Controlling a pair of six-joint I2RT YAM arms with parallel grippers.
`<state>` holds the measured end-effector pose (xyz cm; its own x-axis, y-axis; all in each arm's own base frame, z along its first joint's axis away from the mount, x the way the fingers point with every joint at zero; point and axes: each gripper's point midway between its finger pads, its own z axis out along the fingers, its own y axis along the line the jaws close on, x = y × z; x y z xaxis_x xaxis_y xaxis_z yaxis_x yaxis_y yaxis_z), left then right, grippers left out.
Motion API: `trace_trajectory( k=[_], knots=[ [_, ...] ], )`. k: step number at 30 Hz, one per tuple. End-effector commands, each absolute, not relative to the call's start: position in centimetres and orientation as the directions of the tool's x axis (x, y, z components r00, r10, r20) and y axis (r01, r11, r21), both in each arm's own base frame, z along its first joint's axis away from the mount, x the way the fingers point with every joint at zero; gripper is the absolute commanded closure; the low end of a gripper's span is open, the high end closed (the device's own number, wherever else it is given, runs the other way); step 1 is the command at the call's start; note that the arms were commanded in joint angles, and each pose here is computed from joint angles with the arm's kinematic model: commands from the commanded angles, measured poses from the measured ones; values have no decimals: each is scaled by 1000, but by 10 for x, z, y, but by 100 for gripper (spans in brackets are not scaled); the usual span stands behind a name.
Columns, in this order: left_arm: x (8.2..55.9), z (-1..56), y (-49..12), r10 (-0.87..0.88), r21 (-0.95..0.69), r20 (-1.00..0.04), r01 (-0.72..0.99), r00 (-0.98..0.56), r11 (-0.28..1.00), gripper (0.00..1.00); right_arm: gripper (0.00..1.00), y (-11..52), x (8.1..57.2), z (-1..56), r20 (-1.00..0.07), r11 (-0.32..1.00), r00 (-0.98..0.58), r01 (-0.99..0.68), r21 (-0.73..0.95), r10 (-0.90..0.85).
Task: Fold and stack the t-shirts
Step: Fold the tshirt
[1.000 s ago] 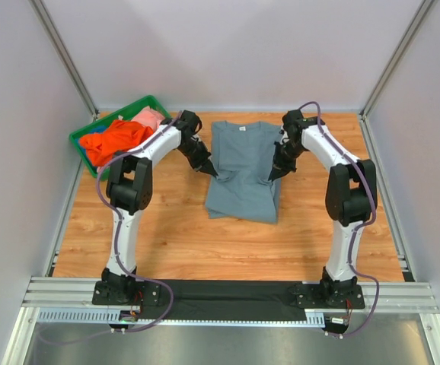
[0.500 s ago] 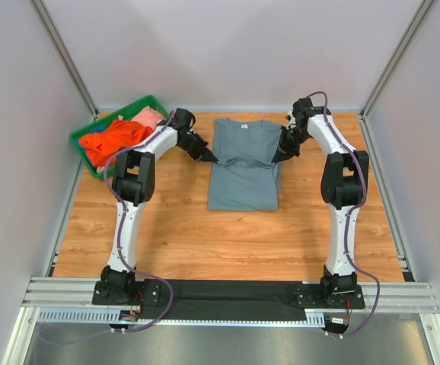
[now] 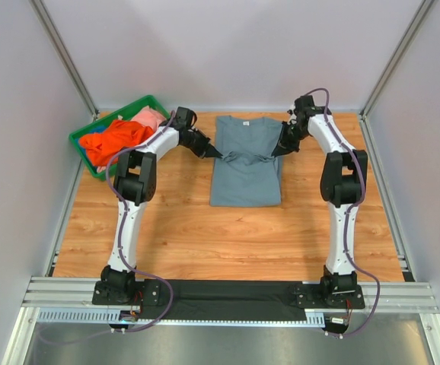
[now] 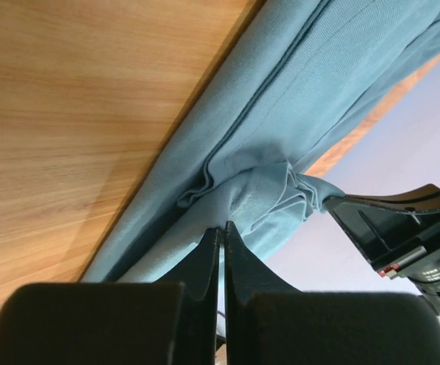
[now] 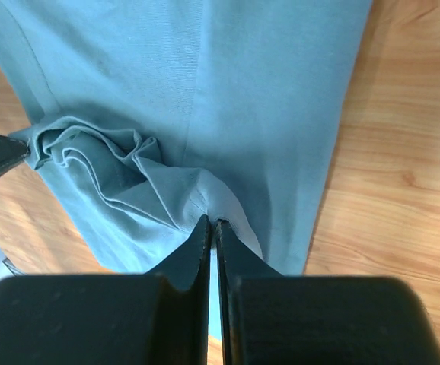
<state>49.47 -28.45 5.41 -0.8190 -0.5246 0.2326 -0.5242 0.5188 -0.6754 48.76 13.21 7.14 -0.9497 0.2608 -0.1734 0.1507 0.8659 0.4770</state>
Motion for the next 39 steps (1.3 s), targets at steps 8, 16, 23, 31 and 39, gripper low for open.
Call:
trace_trajectory(
  k=[8, 16, 23, 31, 39],
  knots=[
    [537, 88, -282, -586, -768, 148, -466, -797, 440, 90, 89, 121, 534, 85, -277, 820, -899, 138, 555, 339],
    [527, 113, -265, -568, -726, 20, -403, -822, 558, 57, 49, 118, 519, 98, -233, 819, -914, 155, 553, 331],
    [482, 127, -244, -496, -644, -71, -340, -865, 685, 48, 36, 114, 445, 109, -215, 842, -944, 101, 530, 249],
    [419, 102, -276, -325, -630, -36, -231, -945, 741, 50, 41, 123, 397, 91, -149, 817, -971, 72, 572, 189],
    [367, 57, -279, -247, -529, 15, -217, -969, 820, 50, 48, 127, 379, 62, -120, 810, -977, 75, 581, 177]
  ],
)
